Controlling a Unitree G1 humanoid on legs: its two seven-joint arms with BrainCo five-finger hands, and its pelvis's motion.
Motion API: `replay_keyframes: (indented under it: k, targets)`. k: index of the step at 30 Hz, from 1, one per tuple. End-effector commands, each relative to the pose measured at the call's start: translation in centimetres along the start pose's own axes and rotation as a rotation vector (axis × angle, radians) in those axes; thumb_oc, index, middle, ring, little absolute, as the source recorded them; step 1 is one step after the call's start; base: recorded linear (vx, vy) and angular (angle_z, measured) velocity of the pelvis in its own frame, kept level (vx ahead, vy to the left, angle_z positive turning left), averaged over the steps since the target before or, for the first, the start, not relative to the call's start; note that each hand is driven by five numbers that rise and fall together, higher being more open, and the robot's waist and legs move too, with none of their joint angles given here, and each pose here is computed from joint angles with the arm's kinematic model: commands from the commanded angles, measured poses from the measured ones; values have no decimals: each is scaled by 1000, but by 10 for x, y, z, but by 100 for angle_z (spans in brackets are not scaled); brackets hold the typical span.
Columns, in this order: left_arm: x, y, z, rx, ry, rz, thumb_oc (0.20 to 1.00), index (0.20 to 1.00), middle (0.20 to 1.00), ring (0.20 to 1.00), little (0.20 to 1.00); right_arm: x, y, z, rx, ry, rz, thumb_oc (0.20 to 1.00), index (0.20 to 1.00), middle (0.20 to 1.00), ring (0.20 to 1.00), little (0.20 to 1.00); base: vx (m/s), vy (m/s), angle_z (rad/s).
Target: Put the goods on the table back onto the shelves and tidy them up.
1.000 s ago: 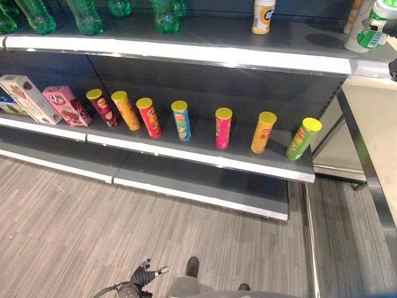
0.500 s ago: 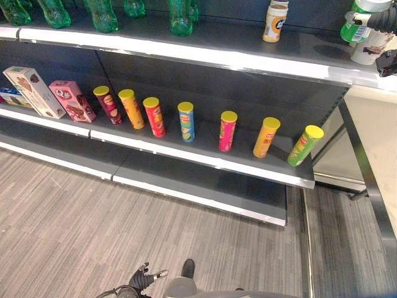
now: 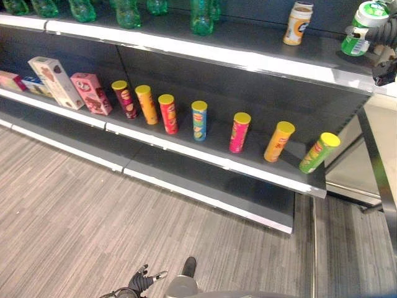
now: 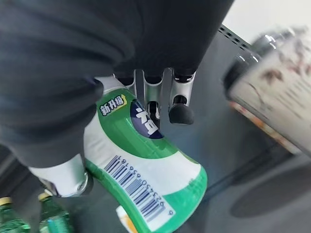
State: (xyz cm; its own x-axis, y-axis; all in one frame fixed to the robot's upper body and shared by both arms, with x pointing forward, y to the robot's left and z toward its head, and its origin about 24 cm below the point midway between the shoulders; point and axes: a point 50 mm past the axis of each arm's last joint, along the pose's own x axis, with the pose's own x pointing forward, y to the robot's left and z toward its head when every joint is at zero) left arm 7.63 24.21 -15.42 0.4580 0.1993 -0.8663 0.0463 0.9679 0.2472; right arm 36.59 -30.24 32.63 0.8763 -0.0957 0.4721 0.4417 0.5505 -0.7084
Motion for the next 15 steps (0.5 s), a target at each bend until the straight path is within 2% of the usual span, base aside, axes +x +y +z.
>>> replay_keyframes:
  k: [1,15]
  targets:
    - [6,17,22,16,-53,47,1000,1000,1000,1000,1000,11,-32,22,32,-47,-109,200,200,200,200,200,27,-33,20]
    - [7,9,25,-2,-66,28,1000,1000,1000,1000,1000,13,-36,5,24,59,-145,200,200,200,200,200,10,-14,15]
